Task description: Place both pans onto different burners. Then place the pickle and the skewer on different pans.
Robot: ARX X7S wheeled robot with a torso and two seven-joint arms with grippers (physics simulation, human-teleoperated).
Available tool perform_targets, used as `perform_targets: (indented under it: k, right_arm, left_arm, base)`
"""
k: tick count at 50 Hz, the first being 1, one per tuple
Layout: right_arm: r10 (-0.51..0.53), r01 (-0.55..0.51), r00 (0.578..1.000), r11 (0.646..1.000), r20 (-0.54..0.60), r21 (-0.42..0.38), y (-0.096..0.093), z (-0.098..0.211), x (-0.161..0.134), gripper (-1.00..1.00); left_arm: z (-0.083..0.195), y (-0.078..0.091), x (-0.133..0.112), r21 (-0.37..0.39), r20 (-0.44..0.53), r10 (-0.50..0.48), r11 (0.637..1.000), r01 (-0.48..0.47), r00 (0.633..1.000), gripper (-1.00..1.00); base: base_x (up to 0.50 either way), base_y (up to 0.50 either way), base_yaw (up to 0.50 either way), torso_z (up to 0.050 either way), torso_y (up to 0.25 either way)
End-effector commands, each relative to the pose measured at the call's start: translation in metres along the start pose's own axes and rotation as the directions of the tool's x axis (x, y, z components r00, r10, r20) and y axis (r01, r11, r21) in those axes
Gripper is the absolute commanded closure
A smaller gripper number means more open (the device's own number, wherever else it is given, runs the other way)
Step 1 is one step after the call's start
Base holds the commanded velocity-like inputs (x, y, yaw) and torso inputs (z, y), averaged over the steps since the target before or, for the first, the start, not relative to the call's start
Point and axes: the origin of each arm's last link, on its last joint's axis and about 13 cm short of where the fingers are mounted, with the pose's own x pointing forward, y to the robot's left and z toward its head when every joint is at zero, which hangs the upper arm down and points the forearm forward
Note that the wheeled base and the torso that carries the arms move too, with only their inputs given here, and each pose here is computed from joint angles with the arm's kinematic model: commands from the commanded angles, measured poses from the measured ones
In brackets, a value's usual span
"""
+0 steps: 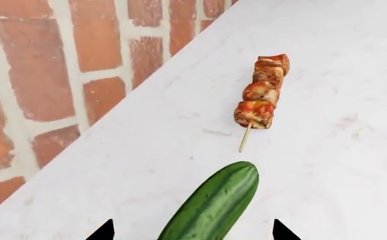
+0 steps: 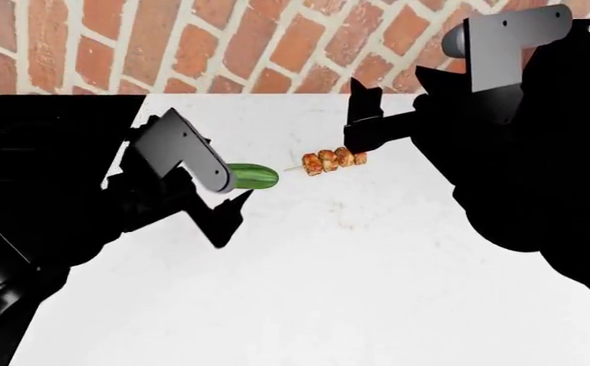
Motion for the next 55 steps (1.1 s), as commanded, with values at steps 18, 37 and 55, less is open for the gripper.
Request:
perform_targets:
  k: [18, 37, 55]
  right_arm:
    - [-0.005, 0.005, 1.0, 1.0, 0.001, -0.001, 0.0, 0.001, -0.002, -1.0]
    - [-0.006, 0.006, 1.0, 1.0, 0.004, 0.004, 0.0, 0.0, -0.002, -1.0]
    - [-0.008, 0.008, 1.0, 1.0, 0.005, 0.005, 0.0, 0.0, -0.003, -1.0]
  left_arm:
    - [-0.024, -0.001, 0.02, 0.008, -0.16, -0.029, 0.999, 0.031, 0.987, -1.0]
    - [-0.036, 0.005, 0.028, 0.039, -0.203, 0.052, 0.998, -0.045, 0.978, 1.0]
    - [-0.031, 0.005, 0.021, 0.099, -0.038, 0.139, 0.986, -0.135, 0.99, 1.0]
  base:
    - [0.0, 0.0, 0.0, 0.0, 0.0]
    - [0.0, 0.0, 0.0, 0.0, -0.002]
    - [0.0, 0.0, 0.0, 0.0, -0.003]
